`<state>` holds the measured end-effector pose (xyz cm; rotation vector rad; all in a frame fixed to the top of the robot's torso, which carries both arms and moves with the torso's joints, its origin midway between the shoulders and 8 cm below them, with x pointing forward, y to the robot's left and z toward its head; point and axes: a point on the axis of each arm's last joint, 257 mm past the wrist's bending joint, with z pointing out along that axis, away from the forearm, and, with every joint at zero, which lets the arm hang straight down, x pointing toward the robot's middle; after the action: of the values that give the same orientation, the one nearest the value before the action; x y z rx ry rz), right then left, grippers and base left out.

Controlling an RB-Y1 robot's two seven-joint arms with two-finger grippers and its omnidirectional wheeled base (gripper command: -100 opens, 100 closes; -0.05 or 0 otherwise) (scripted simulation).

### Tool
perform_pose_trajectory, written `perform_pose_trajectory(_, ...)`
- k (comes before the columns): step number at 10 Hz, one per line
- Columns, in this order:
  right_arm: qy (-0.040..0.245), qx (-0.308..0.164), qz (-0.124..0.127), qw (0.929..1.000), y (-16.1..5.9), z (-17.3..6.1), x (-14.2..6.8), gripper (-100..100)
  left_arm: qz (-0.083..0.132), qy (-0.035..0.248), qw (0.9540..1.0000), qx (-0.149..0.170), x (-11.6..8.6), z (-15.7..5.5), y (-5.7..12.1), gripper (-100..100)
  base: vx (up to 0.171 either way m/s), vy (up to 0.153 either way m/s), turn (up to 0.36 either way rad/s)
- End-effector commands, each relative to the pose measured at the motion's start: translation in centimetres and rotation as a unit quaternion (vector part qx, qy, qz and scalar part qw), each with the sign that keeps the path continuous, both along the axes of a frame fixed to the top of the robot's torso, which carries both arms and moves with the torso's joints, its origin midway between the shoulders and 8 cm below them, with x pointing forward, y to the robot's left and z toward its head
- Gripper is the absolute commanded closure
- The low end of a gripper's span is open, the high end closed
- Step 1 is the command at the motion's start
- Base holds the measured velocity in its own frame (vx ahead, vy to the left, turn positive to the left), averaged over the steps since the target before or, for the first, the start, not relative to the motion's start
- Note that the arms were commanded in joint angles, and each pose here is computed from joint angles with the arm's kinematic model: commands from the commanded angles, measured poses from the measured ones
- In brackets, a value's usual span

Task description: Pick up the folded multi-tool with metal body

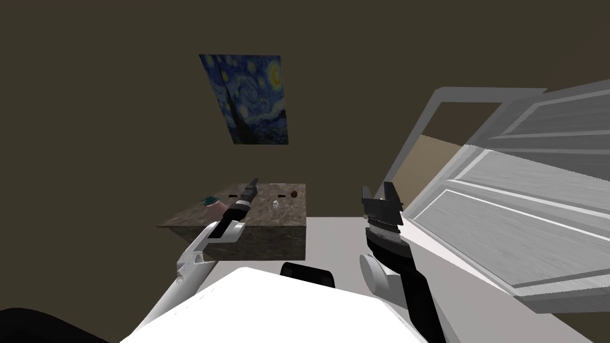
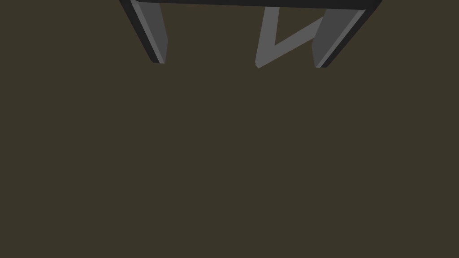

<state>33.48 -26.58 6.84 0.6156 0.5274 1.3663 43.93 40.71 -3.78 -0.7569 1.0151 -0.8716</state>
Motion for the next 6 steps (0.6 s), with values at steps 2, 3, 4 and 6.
perform_pose_trajectory(2,0.000,0.000,0.000,1.0000,0.0,0.0,0.0,0,0.029,0.034,0.9990,0.003,0.9,-1.3,2.6,-100,0.004,-0.116,-0.036)
perform_pose_trajectory(3,0.000,0.000,0.000,1.0000,0.0,0.0,0.0,0,0.048,0.050,0.9976,0.008,1.3,-1.7,4.6,-100,-0.009,-0.131,-0.044)
perform_pose_trajectory(4,0.000,0.000,0.000,1.0000,0.0,0.0,0.0,0,0.053,0.061,0.9967,0.004,1.3,-2.3,4.9,-100,0.007,-0.108,-0.020)
perform_pose_trajectory(6,0.000,0.000,0.000,1.0000,0.0,0.0,0.0,0,0.076,0.083,0.9937,0.006,1.7,-3.1,7.1,-100,0.016,-0.060,-0.035)
